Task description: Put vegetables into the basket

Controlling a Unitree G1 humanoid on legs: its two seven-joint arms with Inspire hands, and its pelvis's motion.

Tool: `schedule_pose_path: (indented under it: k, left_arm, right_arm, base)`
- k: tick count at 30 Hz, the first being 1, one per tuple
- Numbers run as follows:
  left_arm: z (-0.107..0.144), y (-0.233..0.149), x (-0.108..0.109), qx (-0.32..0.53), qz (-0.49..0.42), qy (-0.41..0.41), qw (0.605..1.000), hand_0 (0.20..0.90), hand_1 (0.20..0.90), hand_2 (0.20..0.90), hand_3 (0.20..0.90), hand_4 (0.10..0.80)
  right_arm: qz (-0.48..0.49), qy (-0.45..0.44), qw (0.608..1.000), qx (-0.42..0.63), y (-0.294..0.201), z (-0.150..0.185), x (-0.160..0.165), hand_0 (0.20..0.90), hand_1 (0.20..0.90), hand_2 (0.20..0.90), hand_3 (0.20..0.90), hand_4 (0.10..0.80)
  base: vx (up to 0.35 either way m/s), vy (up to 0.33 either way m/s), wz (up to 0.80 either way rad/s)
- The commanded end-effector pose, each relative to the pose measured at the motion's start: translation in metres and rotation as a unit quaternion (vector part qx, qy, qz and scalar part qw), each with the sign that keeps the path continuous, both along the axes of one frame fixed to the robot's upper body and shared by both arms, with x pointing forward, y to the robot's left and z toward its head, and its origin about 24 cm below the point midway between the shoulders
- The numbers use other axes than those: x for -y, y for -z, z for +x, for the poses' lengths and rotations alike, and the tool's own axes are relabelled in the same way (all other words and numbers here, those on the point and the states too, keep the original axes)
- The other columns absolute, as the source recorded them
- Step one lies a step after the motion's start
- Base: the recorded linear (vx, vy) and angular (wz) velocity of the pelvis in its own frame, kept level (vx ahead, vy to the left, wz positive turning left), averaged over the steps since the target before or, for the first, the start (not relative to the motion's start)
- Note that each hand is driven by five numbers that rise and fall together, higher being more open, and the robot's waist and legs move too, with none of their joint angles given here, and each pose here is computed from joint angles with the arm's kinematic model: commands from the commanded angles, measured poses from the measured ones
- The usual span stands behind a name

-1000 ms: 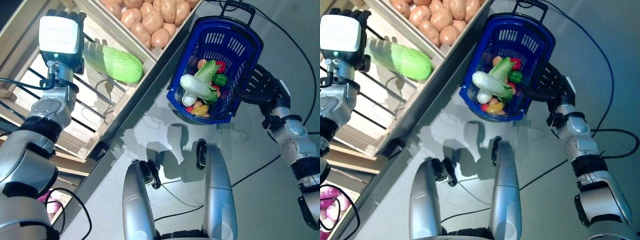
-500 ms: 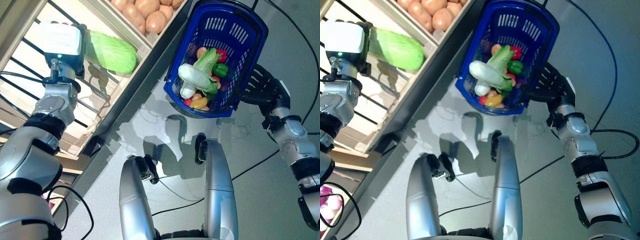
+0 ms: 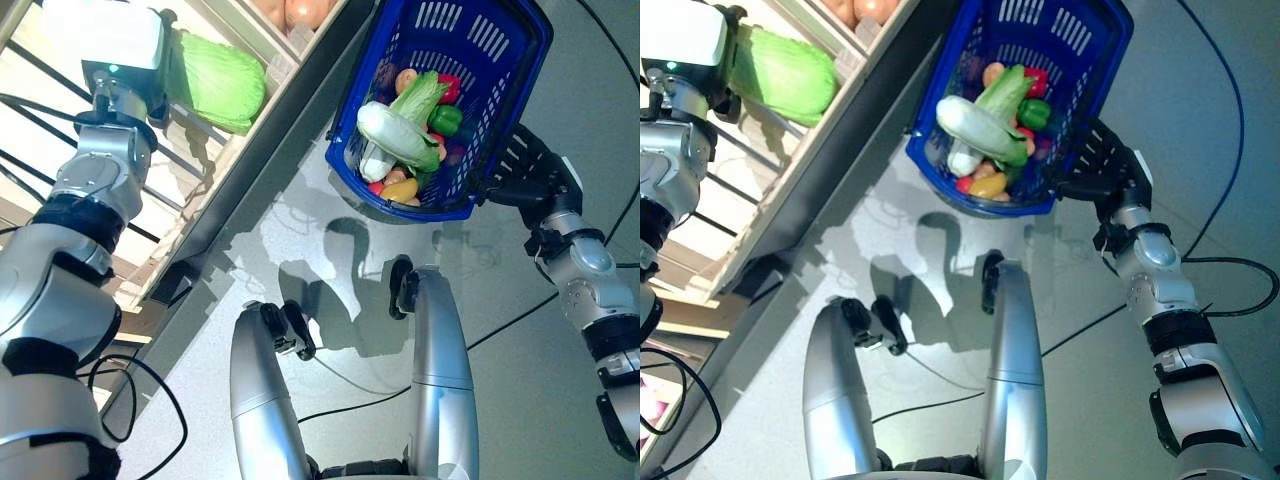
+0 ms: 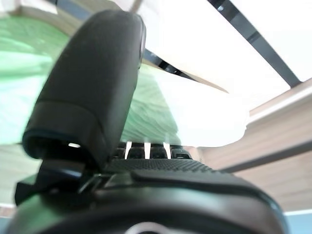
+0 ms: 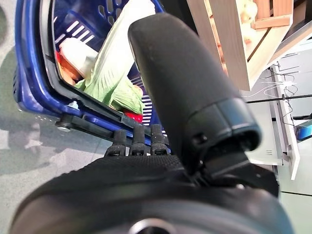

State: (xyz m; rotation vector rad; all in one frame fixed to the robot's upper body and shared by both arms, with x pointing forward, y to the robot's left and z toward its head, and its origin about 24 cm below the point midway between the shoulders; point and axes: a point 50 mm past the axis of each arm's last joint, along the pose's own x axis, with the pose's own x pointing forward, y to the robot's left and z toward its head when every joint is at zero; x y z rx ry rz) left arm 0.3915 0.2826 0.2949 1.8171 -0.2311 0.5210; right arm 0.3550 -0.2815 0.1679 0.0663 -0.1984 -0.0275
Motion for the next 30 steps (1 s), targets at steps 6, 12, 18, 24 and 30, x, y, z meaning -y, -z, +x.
schedule_pose_path:
  k: [6, 12, 18, 24, 30]
  left_arm:
    - [-0.022, -0.04, -0.039, 0.056, -0.015, -0.065, 0.996, 0.9, 0.9, 0.9, 0.9, 0.8]
    - [-0.029, -0.034, -0.05, 0.072, -0.026, -0.067, 0.995, 0.3, 0.3, 0.3, 0.3, 0.4]
    - [-0.035, -0.031, -0.058, 0.085, -0.025, -0.058, 0.994, 0.3, 0.3, 0.3, 0.3, 0.4]
    - [-0.037, -0.026, -0.061, 0.087, -0.023, -0.05, 0.995, 0.3, 0.3, 0.3, 0.3, 0.4]
    - [-0.045, -0.009, -0.074, 0.08, -0.047, -0.04, 0.995, 0.3, 0.3, 0.3, 0.3, 0.4]
  right_arm:
    - [0.012, 0.032, 0.984, 0.175, -0.07, -0.016, 0.019, 0.9, 0.9, 0.9, 0.9, 0.8]
    - [0.01, 0.03, 0.977, 0.21, -0.082, -0.024, 0.019, 0.9, 0.9, 0.9, 0.9, 0.8]
    - [0.015, 0.017, 0.972, 0.235, -0.093, -0.028, 0.016, 0.9, 0.9, 0.9, 0.9, 0.8]
    - [0.03, 0.0, 0.973, 0.23, -0.087, -0.026, 0.012, 0.9, 0.9, 0.9, 0.9, 0.8]
    - [0.036, -0.011, 0.976, 0.214, -0.071, -0.028, 0.008, 0.9, 0.9, 0.9, 0.9, 0.8]
  base:
    - [-0.007, 0.021, -0.01]
    - [0.0, 0.0, 0.0]
    - [-0.004, -0.015, 0.03]
    - [0.01, -0.006, 0.01]
    - [0.083, -0.017, -0.04]
